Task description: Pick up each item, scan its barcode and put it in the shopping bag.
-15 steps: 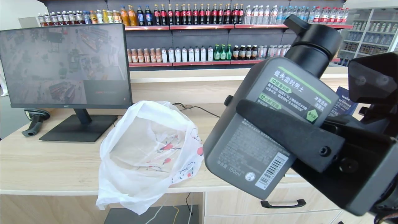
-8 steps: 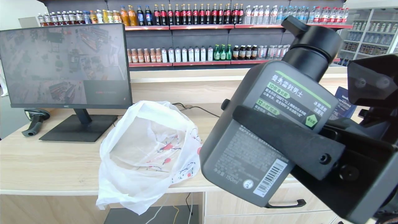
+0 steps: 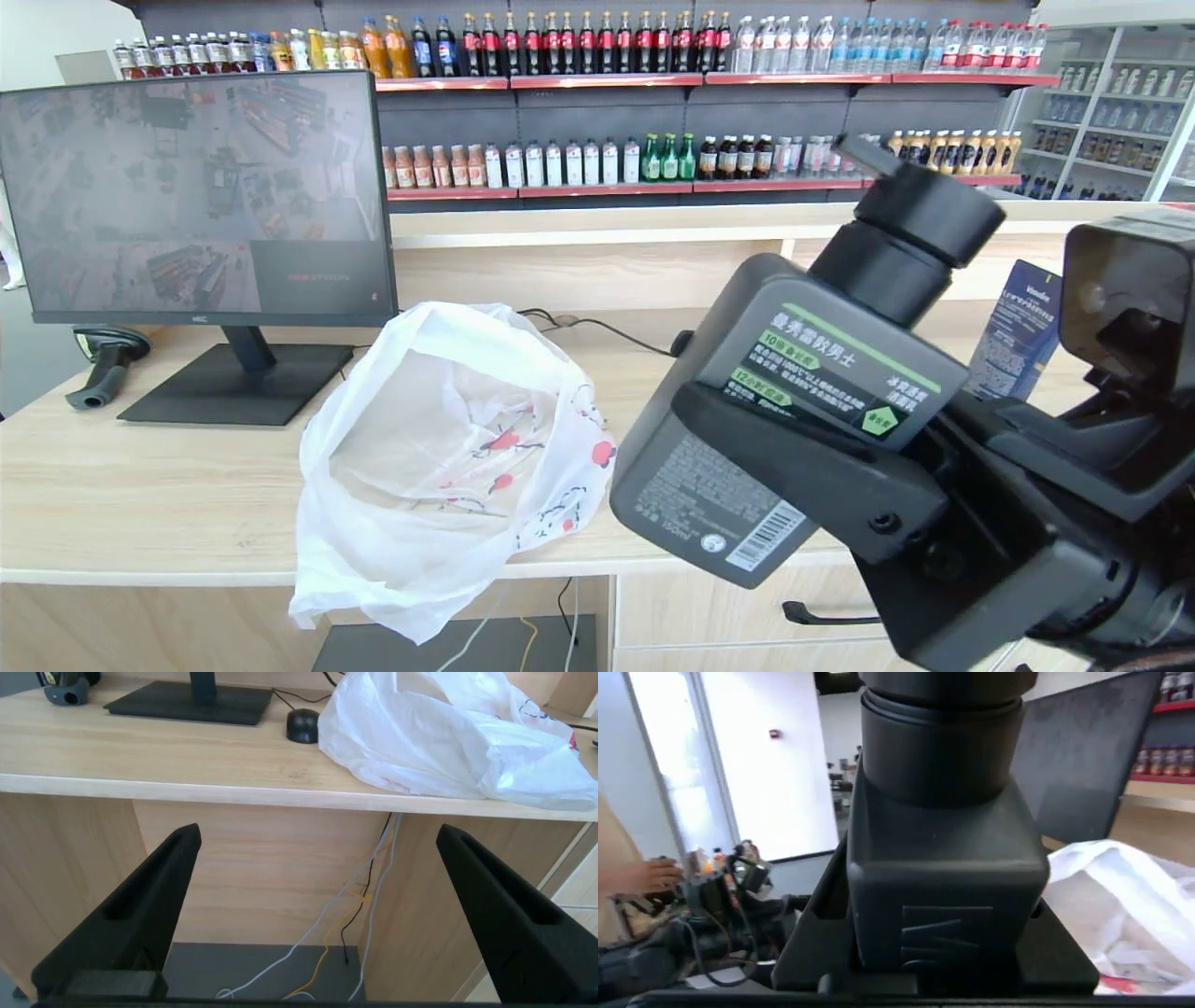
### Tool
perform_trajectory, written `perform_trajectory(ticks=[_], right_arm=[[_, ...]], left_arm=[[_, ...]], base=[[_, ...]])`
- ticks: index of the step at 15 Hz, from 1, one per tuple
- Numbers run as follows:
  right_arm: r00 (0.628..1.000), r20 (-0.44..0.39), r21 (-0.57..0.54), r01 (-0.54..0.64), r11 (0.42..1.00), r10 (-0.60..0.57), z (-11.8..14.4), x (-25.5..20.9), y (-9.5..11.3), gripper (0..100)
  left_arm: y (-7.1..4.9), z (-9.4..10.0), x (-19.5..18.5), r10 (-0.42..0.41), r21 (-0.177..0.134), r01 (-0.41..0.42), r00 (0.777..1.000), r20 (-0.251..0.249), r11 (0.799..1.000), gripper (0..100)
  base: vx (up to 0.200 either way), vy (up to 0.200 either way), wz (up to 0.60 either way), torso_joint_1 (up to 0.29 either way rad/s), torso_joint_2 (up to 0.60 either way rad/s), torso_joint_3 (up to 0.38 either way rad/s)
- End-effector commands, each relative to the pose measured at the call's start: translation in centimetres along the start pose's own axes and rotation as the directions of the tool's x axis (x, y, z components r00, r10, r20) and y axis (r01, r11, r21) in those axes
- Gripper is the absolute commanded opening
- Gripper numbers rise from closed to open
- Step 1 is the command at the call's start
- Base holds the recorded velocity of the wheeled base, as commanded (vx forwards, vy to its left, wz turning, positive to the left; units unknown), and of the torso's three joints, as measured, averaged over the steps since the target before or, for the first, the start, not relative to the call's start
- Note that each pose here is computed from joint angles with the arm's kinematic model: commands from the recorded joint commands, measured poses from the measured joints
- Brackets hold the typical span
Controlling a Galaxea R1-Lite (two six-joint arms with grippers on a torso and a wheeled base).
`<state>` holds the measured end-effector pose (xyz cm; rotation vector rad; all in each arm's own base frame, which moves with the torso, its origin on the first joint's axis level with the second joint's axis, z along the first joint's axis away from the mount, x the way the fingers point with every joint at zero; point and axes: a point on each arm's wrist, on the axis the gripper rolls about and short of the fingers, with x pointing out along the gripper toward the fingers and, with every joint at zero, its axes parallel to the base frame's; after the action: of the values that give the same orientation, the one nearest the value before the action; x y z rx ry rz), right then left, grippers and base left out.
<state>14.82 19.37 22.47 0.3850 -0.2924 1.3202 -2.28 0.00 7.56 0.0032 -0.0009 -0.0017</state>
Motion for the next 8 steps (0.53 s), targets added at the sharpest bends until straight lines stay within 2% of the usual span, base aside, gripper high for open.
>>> perform_trajectory(ticks=[1, 5, 7, 8], right_arm=[[0.996, -0.02, -0.073, 0.081, 0.994, -0.083, -0.5, -1.0, -1.2, 0], [0.97, 0.002, -0.301, 0.233, 0.925, -0.244, -0.6, -1.7, -2.2, 0], [0.94, 0.007, -0.387, 0.318, 0.865, -0.342, -1.1, -2.2, -2.7, 0], [0.91, 0.013, -0.45, 0.375, 0.81, -0.414, -1.3, -2.6, -3.2, 0]], left_arm=[[0.0, 0.0, 0.0, 0.0, 0.0, 0.0, 1.0, 0.001, 1.0, 100], [0.0, 0.0, 0.0, 0.0, 0.0, 0.0, 1.0, 0.001, 1.0, 100], [0.0, 0.0, 0.0, 0.0, 0.0, 0.0, 1.0, 0.001, 1.0, 100], [0.0, 0.0, 0.0, 0.0, 0.0, 0.0, 1.0, 0.001, 1.0, 100]], base=[[0.0, 0.0, 0.0, 0.0, 0.0, 0.0], [0.0, 0.0, 0.0, 0.0, 0.0, 0.0], [0.0, 0.0, 0.0, 0.0, 0.0, 0.0], [0.0, 0.0, 0.0, 0.0, 0.0, 0.0]])
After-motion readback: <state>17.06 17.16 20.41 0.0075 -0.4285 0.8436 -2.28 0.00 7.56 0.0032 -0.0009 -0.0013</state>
